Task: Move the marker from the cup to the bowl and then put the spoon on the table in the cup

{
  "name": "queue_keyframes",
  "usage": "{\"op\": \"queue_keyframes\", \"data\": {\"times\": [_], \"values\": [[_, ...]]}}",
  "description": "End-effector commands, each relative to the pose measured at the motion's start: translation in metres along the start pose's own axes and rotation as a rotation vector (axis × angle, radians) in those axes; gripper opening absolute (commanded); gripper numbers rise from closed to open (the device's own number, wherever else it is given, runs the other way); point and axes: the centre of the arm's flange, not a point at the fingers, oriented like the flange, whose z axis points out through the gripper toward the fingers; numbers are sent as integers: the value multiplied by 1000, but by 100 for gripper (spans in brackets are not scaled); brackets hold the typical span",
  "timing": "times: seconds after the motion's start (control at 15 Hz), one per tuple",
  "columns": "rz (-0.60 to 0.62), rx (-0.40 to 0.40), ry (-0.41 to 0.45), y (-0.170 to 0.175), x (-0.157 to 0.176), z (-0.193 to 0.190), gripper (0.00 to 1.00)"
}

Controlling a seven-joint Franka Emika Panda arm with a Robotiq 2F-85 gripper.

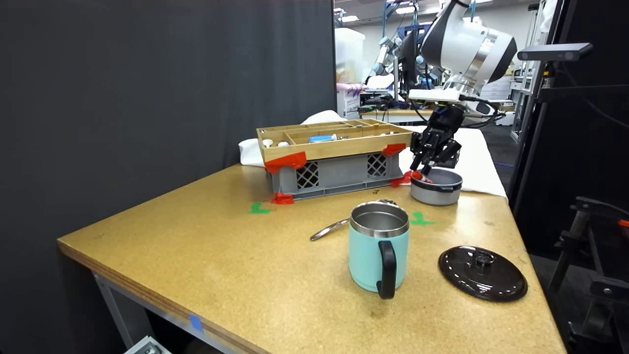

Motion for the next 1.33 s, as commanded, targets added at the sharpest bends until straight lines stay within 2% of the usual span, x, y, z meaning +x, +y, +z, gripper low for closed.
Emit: {"op": "queue_keyframes", "data": {"times": [0.0, 0.27, 0.33, 0.73, 1.27], "values": [[-8, -4, -24, 4, -12, 0, 70], [-85, -91, -68, 21, -45, 2, 98], [-106, -119, -77, 26, -55, 3, 100], [-194, -228, -49, 45, -94, -1, 100], [-235, -219, -4, 52, -114, -18, 100]]}}
